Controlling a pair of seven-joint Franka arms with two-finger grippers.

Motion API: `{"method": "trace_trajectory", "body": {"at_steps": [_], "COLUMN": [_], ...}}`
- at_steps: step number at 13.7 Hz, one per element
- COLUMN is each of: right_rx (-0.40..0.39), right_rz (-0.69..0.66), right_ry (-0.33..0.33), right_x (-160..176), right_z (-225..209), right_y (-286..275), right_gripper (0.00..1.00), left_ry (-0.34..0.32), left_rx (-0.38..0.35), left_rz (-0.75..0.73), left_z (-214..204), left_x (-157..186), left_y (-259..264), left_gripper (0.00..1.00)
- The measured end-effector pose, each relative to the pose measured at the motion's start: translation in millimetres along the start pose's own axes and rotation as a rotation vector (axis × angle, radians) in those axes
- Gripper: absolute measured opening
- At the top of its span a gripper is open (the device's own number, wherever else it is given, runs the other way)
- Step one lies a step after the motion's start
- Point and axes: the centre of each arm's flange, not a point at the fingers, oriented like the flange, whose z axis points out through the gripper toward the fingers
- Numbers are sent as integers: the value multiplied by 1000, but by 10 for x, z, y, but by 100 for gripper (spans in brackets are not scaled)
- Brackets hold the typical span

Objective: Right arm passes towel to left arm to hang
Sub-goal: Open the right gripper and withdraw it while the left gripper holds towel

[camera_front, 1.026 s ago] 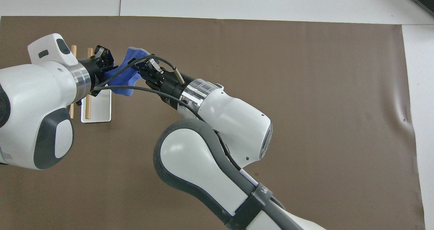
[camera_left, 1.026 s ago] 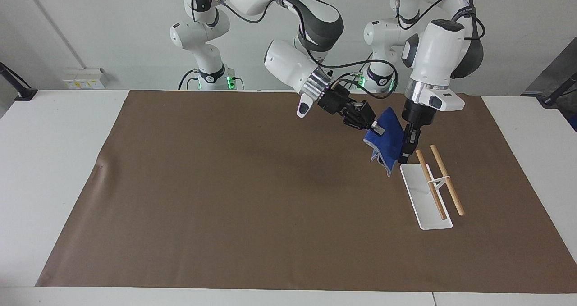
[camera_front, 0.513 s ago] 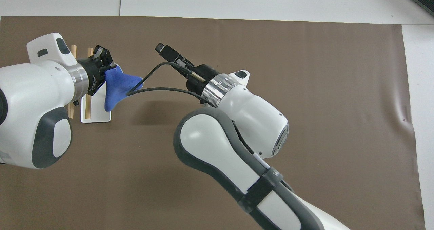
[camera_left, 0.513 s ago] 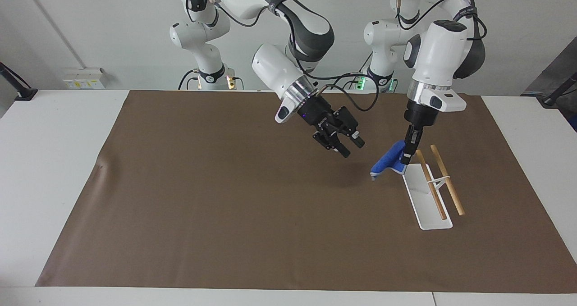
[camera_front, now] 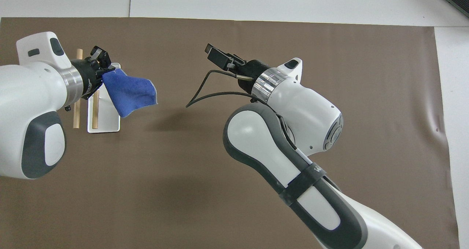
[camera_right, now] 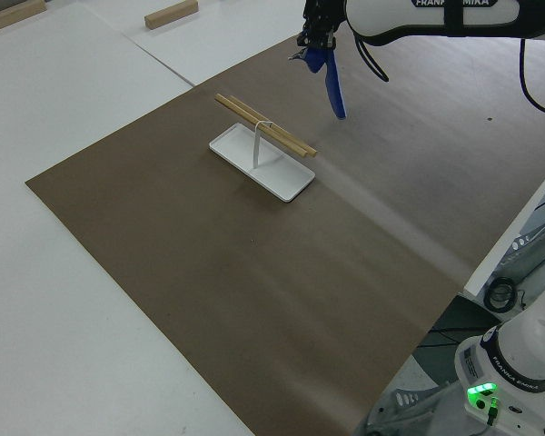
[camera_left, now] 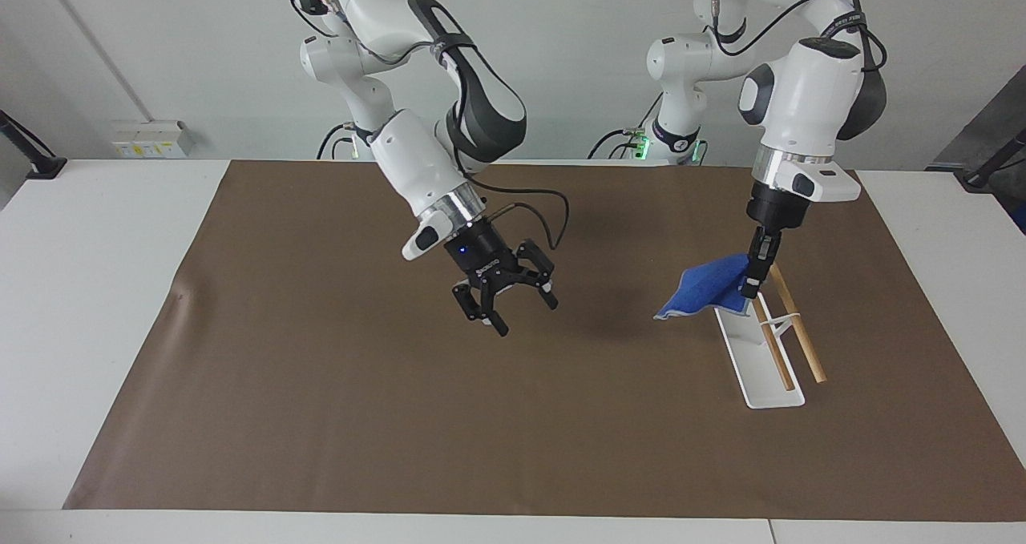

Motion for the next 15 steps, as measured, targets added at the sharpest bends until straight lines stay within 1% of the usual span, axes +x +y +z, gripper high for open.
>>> {"method": "trace_trajectory", "body": {"at_steps": [1,3,5,8,9,11,15], "right_rx": [-44,-116,-159,-242,-276,-338,-464], "right_rz": [-85,-184,-230,-306,-313,-290,-167], "right_ry": [-44,-104,-146,-237,-260,-284,-340], "right_x": [114,250,301,375,430,538,615], "right_z": [-76,-204,-269,-431,-559,-858,-1419], "right_y": [194,495,672,901,959,957,830], "right_gripper": [100,100,100,100,100,100,100], "left_ry": [6,15,24,36,42,51,67], "left_rx": [2,8,15,27,23,13,0], "left_rz": [4,13,26,43,45,41,22], "left_z": [4,13,23,60,92,204,450], "left_x": [73,199,329,524,575,640,780], "left_y": [-30,-89,-155,-263,-285,-315,-402], "left_gripper": [3,3,3,3,3,3,3]}}
